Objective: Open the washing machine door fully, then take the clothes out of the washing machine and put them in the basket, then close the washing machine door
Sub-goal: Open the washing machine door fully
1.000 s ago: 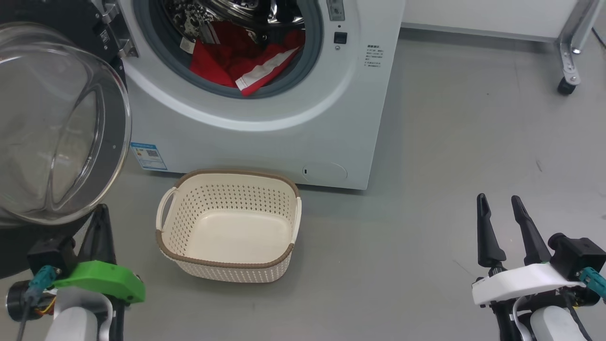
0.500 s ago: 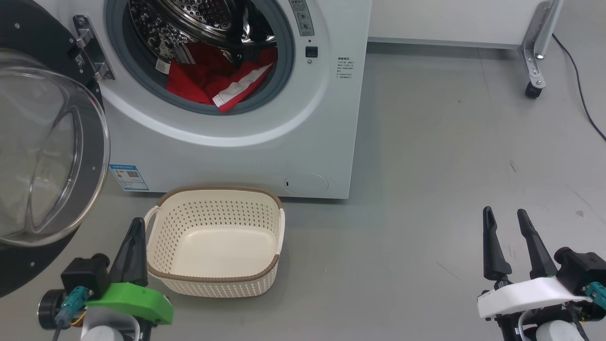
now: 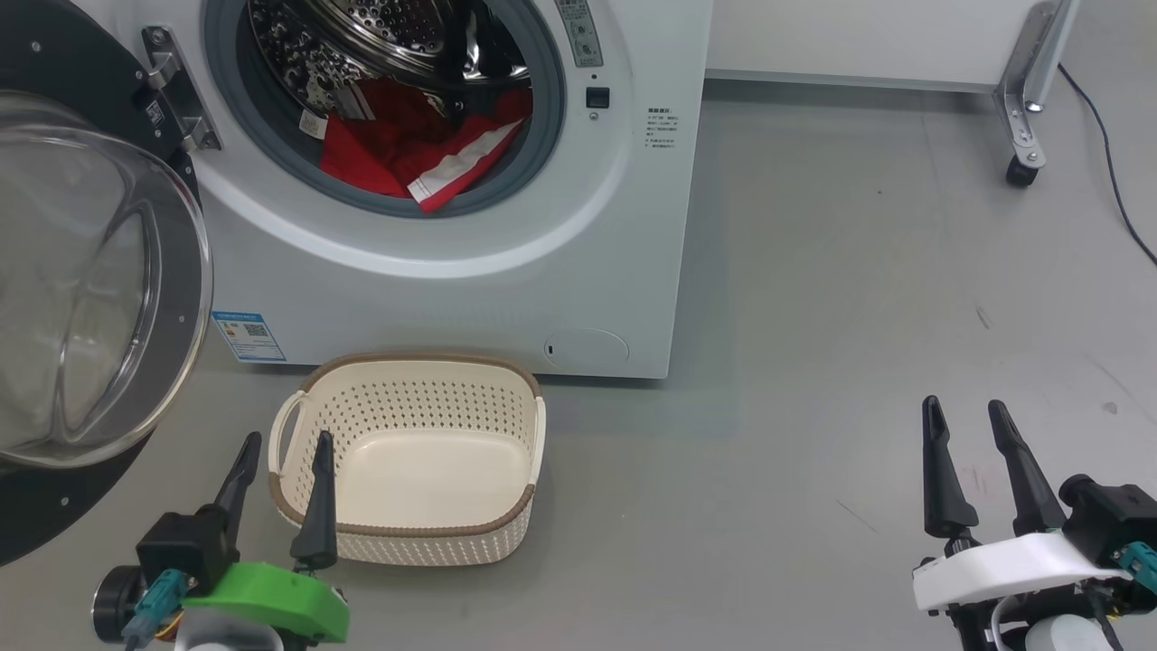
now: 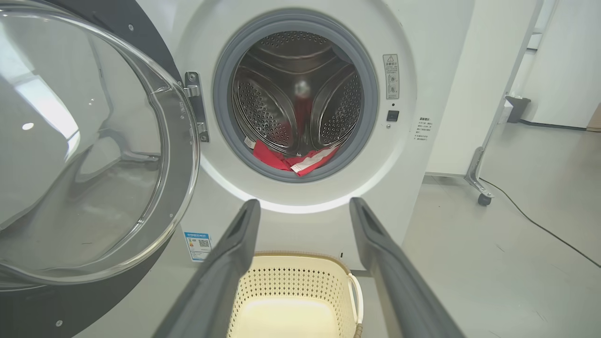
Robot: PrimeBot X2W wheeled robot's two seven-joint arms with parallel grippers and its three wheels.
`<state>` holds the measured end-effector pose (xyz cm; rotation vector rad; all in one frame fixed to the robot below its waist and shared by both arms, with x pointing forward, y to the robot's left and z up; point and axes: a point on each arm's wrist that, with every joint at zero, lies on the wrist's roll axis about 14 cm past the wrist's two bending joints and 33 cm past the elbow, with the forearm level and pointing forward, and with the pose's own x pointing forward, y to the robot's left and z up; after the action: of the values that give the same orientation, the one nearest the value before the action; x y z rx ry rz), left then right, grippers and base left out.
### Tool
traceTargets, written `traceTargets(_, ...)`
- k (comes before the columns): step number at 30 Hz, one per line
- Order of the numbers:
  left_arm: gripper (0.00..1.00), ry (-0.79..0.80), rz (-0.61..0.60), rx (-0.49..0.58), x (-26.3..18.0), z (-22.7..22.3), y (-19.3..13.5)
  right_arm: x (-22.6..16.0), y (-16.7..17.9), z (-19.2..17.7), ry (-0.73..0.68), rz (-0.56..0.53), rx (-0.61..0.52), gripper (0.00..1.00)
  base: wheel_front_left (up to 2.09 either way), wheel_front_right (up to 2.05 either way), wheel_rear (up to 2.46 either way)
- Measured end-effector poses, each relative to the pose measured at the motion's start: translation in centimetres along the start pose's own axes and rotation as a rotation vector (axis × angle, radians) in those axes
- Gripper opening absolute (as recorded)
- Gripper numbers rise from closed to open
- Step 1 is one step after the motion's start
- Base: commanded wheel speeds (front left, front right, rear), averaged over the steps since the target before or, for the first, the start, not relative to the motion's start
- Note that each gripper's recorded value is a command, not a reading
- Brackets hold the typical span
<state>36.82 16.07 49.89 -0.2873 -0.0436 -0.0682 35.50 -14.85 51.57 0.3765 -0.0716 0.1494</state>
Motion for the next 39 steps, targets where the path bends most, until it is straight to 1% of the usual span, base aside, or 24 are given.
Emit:
traceTargets(6, 1.0, -0.018, 0.008, -0.008, -0.13, 0.51, 0.19, -0.12, -0.54, -0.19, 0.012, -0.017, -0.043, 1.0, 0.0, 0.0, 0.0)
traceTargets(14, 1.0, -0.034, 0.02, -0.015, -0.09, 0.98, 0.5, -0.35, -0.74, -0.56, 0.032, -0.008, -0.113, 1.0, 0.0, 0.0, 0.0)
traceTargets(39, 1.0, -0.022, 0.022, -0.021, -0.56, 0.49, 0.39, -0.36, -0.65, -0.87, 0.036, -0.019, -0.101, 1.0, 0.0, 0.0, 0.0)
